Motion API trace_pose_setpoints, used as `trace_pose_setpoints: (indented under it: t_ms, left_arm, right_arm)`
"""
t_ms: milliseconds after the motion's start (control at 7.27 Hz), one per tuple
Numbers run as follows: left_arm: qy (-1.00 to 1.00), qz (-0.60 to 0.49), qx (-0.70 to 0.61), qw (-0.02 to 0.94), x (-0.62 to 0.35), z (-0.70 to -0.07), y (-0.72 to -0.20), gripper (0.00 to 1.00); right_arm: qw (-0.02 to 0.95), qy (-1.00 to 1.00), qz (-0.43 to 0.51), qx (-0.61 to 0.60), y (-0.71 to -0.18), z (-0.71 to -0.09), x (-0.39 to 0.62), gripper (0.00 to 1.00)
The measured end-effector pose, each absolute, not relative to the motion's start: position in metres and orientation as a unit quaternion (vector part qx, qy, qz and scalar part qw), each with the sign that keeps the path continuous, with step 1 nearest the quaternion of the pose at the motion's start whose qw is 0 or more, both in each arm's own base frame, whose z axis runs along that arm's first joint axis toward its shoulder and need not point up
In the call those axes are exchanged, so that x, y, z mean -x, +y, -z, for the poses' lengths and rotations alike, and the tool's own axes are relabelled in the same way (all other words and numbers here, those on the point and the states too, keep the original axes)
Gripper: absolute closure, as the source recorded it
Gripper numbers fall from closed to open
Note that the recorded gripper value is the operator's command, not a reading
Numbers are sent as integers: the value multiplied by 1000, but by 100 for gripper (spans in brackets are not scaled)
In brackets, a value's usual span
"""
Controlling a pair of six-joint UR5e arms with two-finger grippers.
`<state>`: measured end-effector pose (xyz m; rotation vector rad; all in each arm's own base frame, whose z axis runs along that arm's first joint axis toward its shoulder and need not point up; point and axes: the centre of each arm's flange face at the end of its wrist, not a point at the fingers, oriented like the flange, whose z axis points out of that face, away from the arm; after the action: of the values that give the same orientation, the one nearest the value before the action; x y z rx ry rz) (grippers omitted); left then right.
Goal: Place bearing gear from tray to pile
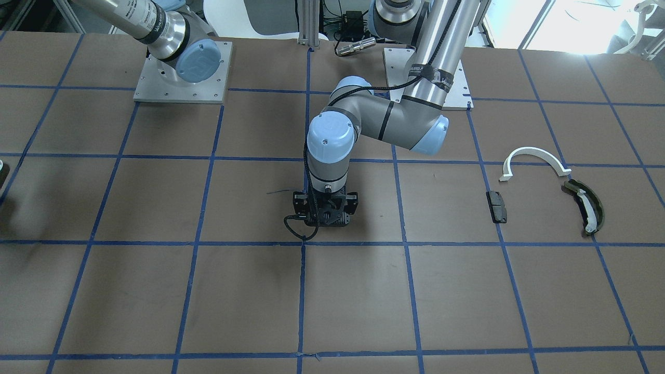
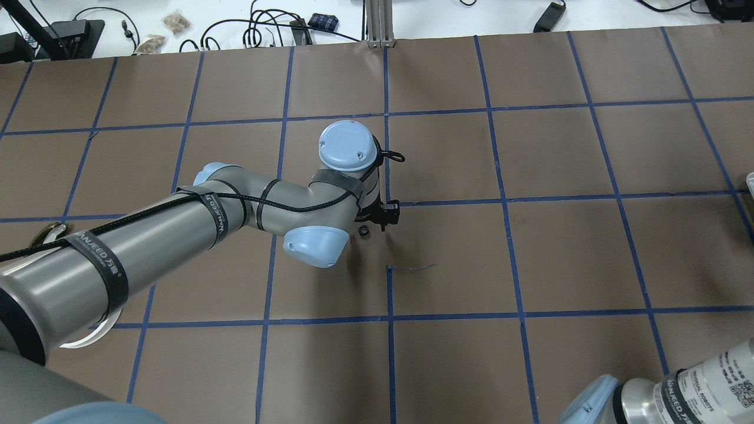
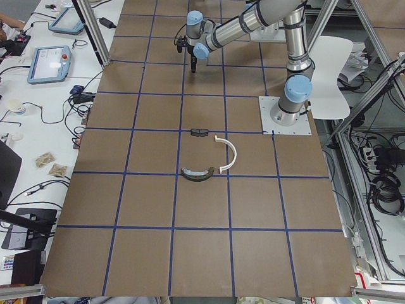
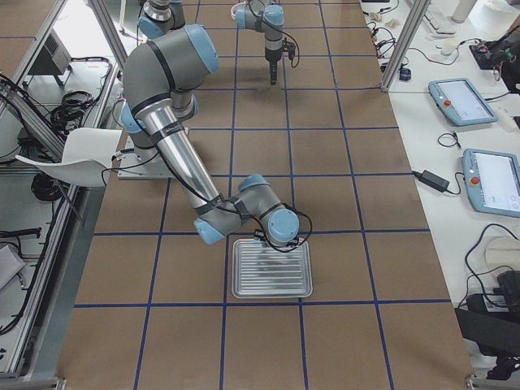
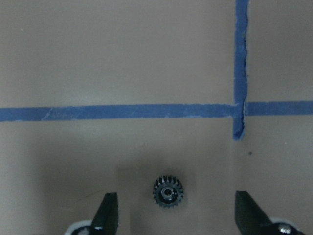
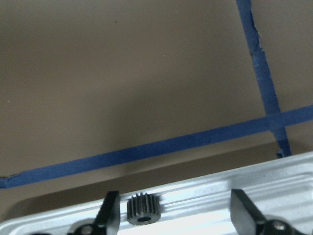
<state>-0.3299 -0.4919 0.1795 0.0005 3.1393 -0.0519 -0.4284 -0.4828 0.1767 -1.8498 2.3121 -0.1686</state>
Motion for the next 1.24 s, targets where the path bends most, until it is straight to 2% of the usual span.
trace_pose_setpoints:
  t_ms: [138, 275, 413, 550, 688, 825, 963, 1238]
  left_arm:
    - [1000, 16, 2, 2, 330, -178, -494, 57]
    - [1000, 15, 4, 3, 330, -177, -494, 57]
    - [1000, 12, 5, 4, 330, -173, -494, 48]
    - [1000, 9, 6, 5, 330, -169, -495, 52]
    - [1000, 6, 7, 6, 330, -167, -496, 72]
    - [1000, 5, 8, 5, 330, -166, -497, 96]
    - [1000, 5, 8, 3, 330, -168, -497, 100]
    - [1000, -4, 8, 5, 328, -173, -495, 100]
  right_arm:
    - [86, 777, 56, 621, -483, -178, 429, 67]
    - [85, 779, 55, 619, -483, -179, 429, 73]
    - [85, 780, 53, 618, -482, -179, 429, 86]
    - [85, 781, 51, 617, -482, -180, 429, 91]
    - [85, 781, 50, 617, -482, -181, 429, 91]
    - [83, 782, 48, 615, -482, -184, 429, 91]
    - [77, 788, 46, 609, -482, -195, 428, 91]
    - [69, 816, 40, 572, -485, -260, 396, 91]
